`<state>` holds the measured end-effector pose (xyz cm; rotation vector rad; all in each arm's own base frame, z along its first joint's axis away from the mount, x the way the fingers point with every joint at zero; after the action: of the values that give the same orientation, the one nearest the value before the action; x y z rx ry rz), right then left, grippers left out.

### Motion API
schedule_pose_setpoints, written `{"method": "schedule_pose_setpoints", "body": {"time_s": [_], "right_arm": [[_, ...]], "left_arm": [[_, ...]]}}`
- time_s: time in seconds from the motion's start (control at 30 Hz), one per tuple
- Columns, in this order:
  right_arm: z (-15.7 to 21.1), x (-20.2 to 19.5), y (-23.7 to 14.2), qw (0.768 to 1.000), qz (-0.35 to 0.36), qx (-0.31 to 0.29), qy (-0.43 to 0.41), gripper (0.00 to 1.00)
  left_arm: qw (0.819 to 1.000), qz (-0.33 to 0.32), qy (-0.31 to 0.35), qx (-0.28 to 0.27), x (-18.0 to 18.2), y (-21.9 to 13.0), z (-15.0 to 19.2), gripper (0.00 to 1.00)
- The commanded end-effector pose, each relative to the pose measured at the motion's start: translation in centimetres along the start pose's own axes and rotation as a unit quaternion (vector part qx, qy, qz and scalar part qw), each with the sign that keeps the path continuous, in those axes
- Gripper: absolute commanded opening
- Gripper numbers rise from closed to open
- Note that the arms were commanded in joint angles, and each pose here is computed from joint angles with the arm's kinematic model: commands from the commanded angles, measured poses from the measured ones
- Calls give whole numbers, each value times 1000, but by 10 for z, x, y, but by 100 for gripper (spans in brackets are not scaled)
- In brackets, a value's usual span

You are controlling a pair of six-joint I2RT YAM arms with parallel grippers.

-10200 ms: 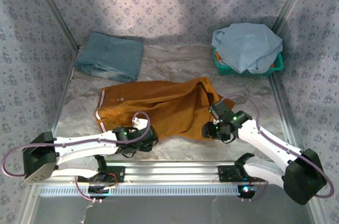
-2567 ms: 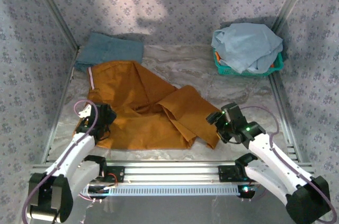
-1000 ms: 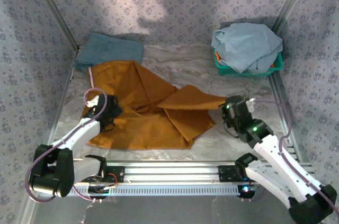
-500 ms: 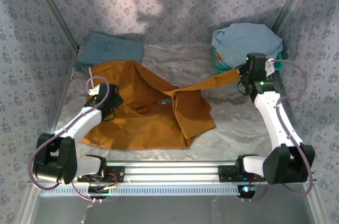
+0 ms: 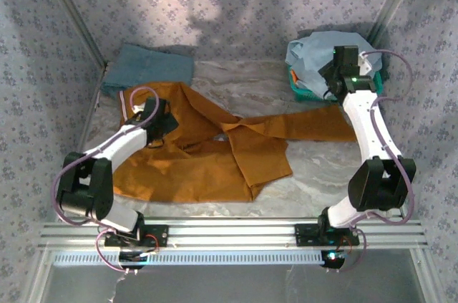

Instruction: Fold and stack the trousers

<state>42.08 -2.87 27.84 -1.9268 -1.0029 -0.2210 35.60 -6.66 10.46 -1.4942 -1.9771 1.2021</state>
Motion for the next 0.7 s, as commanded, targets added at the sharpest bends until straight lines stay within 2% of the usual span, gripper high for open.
{"method": "schedule_pose_setpoints", "body": {"time_s": [0.0,0.1,0.17,0.3,0.5,0.67], "right_arm": [[27,-6,-28,995,-4,38,-95,71],[97,7,-44,976,-66,109,-177,66],[156,8,-52,949,-98,172,-247,64],[244,-34,-55,900,-56,277,-332,59],[289,-101,-59,876,27,330,-350,64],[275,-144,-52,876,91,319,-350,68]], "left_arm": [[999,19,24,15,-20,-2,3,86],[999,23,28,26,-26,2,11,86],[999,20,21,33,-23,4,19,86],[999,14,-6,39,-9,5,37,87],[999,-10,-14,44,14,8,58,88],[999,-6,-16,48,21,7,69,88]]}}
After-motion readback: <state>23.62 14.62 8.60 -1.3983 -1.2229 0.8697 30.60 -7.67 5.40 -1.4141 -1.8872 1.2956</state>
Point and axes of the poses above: each hand's point on the last joint's axis, 136 mm out from that joint toward the fingers, its own y axis out along the fingers, its own x axis along the line the jaws close on, z = x × y, the point moved 2 cm from there along -y, back along the fingers, and after that the axes turned 8 degrees about y, right-handed, at the moved point
